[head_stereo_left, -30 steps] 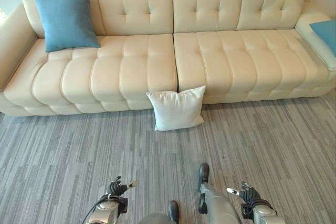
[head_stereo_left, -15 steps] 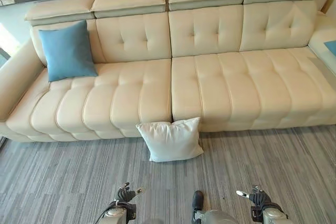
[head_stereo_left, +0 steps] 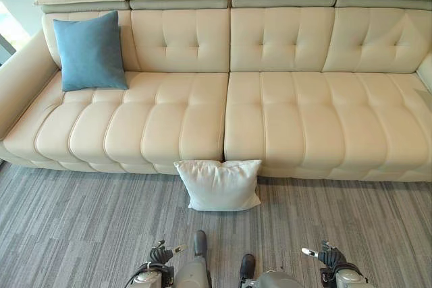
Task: Pick up all the scattered cushions and arrange them neatly on the sofa.
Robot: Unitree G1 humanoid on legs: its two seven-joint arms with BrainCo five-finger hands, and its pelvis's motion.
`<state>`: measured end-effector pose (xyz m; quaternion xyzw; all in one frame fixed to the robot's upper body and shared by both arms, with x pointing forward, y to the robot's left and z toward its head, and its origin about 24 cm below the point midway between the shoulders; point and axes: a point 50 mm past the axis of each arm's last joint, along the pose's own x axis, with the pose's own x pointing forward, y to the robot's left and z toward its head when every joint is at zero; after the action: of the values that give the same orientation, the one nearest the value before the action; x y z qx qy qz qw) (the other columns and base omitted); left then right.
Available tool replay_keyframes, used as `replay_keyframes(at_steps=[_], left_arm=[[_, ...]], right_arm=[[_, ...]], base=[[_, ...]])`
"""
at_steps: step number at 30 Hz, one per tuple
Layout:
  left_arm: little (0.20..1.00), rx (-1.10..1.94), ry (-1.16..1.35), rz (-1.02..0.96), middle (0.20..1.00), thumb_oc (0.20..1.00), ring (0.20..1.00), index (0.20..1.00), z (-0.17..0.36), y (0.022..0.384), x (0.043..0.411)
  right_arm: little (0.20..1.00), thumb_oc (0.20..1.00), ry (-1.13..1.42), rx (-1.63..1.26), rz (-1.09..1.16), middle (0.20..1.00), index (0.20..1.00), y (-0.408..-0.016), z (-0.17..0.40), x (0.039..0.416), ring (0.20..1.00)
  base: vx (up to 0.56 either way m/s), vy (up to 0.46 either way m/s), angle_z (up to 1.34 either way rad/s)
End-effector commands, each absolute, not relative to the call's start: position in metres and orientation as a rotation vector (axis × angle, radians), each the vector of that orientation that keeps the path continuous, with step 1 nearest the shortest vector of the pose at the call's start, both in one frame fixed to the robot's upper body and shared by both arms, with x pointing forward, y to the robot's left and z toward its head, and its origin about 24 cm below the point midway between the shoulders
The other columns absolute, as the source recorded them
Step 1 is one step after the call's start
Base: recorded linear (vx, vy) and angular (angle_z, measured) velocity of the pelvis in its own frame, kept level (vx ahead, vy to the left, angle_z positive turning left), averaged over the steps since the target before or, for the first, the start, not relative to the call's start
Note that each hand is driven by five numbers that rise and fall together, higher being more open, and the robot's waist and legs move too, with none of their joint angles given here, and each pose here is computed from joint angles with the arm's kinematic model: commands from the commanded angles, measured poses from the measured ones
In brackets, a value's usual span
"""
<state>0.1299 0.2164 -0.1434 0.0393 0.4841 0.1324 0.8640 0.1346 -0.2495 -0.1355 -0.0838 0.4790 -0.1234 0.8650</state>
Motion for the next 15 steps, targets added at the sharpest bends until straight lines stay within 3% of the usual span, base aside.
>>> replay_keyframes(at_steps=[1,12,15], left_arm=[[1.000,0.136,0.987,0.295,1.000,1.000,1.000,1.000,-0.138,0.233,0.132],[1.000,0.247,0.940,0.247,1.000,1.000,1.000,1.000,-0.128,0.243,0.152],[1.000,0.245,0.923,0.262,1.000,1.000,1.000,1.000,-0.125,0.246,0.158]], right_arm=[[1.000,1.000,0.976,-0.218,-0.220,1.000,1.000,-0.249,-0.132,0.142,1.000],[1.000,1.000,0.935,-0.227,-0.150,1.000,1.000,-0.230,-0.129,0.160,1.000],[1.000,1.000,0.938,-0.241,-0.154,1.000,1.000,-0.231,-0.129,0.162,1.000]], base=[[0.25,0.188,-0.43],[0.22,0.247,-0.19],[0.09,-0.002,-0.30]])
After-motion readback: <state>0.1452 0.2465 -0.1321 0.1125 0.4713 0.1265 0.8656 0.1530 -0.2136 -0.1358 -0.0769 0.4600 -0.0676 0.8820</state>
